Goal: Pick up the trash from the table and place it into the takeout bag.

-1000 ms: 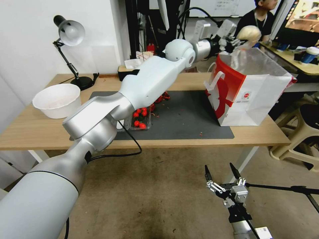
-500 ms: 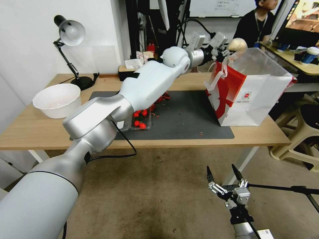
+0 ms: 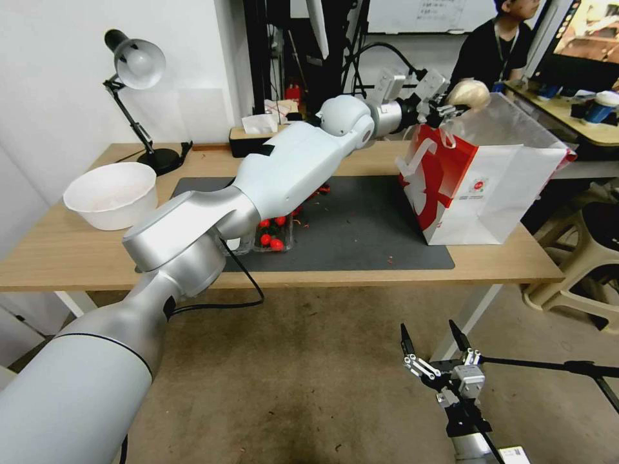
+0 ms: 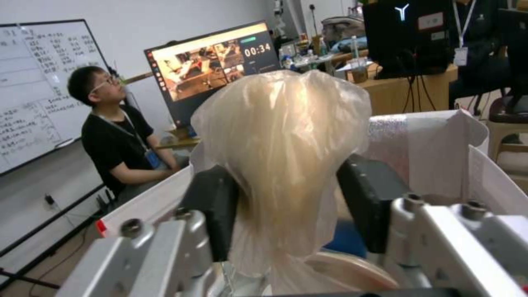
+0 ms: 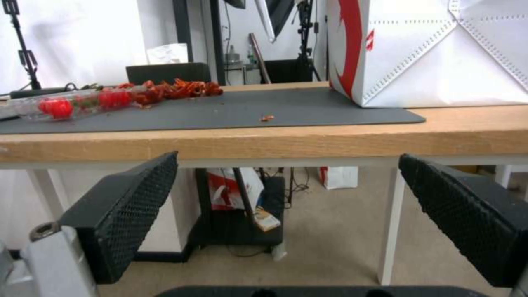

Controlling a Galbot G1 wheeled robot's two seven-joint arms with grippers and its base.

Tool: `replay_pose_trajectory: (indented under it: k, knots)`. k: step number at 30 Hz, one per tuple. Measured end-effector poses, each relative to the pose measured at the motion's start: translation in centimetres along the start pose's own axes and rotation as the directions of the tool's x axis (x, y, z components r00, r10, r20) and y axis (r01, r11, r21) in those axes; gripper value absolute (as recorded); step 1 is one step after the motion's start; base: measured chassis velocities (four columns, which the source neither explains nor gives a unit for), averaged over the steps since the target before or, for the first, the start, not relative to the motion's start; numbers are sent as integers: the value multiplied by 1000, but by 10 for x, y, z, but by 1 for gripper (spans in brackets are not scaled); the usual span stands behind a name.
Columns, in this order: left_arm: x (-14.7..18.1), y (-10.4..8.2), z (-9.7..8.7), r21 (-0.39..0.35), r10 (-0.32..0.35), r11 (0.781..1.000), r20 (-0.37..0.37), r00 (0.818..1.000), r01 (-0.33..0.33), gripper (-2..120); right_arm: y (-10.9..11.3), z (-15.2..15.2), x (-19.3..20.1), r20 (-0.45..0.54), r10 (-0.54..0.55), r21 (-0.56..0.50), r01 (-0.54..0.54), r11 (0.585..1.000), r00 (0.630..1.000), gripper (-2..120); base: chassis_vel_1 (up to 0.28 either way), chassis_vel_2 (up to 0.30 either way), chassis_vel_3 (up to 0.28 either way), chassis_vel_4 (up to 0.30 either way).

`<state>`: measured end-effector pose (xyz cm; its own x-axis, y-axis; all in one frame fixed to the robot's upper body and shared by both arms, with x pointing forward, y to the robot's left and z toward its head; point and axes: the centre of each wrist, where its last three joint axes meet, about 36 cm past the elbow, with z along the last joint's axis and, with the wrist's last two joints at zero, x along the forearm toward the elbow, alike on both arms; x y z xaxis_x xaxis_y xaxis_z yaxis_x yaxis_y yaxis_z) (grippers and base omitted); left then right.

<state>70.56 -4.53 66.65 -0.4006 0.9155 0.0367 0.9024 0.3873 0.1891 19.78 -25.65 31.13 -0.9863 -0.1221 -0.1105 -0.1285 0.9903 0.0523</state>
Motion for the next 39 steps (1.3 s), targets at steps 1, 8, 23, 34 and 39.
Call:
replay_pose_trajectory:
  k: [1, 8, 23, 34, 39]
  knots:
    - [0, 0, -1, -2, -2, 1000, 1, 1000, 2, 51, 0, 0, 0, -1, 0, 0, 0, 1000, 1000, 100, 0, 0, 0, 0]
    - [1, 2, -5, -5, -11, 1000, 5, 1000, 11, 74, 1, 1, 0, 1, 0, 0, 0, 1000, 1000, 100, 0, 0, 0, 0]
    - [1, 2, -7, -7, -19, 1000, 9, 1000, 19, 100, 1, 0, -1, 1, 0, 1, 0, 1000, 1000, 100, 0, 0, 0, 0]
    - [1, 2, -8, -6, -23, 1000, 12, 1000, 23, 100, 1, 0, 0, 1, 0, 1, 0, 1000, 1000, 100, 0, 0, 0, 0]
    - [2, 3, -9, -1, -34, 999, 20, 999, 34, 100, 1, 1, 0, 0, 0, 0, 0, 1000, 1000, 100, 0, 0, 0, 0]
